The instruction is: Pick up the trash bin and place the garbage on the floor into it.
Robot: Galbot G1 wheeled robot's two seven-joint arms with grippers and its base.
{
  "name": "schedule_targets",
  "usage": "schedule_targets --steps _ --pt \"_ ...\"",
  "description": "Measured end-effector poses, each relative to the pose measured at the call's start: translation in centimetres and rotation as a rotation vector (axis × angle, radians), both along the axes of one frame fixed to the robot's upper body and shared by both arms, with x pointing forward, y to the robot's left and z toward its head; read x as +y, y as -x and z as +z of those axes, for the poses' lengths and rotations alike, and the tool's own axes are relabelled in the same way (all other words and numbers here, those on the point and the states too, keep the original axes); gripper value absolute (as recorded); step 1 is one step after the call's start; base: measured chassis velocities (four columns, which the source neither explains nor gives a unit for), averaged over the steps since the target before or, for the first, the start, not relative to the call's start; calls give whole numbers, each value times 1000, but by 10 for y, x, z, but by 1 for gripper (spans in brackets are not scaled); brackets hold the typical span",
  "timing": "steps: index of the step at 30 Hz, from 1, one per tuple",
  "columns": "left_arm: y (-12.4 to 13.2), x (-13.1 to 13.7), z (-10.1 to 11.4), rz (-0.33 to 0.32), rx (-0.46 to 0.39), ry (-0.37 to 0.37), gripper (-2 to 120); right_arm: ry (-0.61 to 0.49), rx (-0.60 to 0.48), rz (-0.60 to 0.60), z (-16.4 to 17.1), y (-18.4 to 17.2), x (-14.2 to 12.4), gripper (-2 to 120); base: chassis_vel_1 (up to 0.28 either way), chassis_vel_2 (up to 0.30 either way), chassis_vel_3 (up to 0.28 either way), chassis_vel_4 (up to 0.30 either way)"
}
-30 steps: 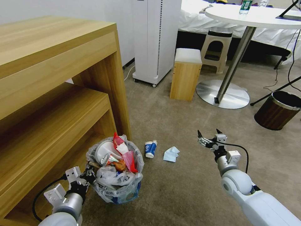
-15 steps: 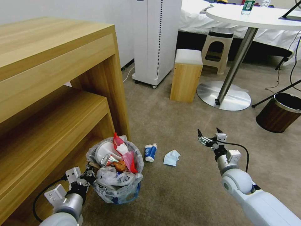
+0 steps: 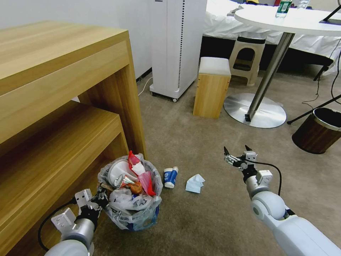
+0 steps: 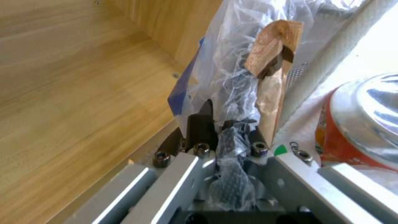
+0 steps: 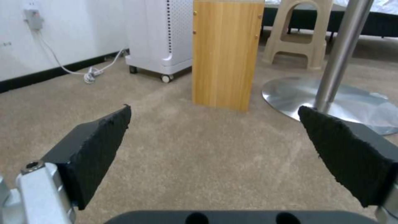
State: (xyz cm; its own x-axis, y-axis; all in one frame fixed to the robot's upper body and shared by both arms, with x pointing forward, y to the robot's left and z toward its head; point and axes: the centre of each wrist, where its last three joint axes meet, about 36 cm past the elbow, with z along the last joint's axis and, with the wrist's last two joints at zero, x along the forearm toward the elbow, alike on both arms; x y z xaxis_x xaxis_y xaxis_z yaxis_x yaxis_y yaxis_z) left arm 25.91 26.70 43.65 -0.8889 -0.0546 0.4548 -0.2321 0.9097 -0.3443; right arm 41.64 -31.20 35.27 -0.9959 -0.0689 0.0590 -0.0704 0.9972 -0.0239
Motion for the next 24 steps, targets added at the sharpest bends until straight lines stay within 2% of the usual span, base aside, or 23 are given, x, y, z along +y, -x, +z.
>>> schedule_targets --steps 7,10,13,17,24 --pt "0 1 -1 -1 2 -1 1 -32 57 -4 0 5 2 100 0 0 0 0" --pt "-1 1 -1 -1 2 0 1 -15 117 -2 -4 10 -1 100 0 0 0 0" --pt "-1 -1 -1 0 2 6 1 -28 224 -7 -10 14 -6 100 0 0 0 0" --pt "0 0 -2 0 4 6 1 -47 276 -15 -14 13 -11 100 0 0 0 0" --pt "1 -1 -3 0 5 7 1 -94 392 -48 -42 5 -29 100 0 0 0 0"
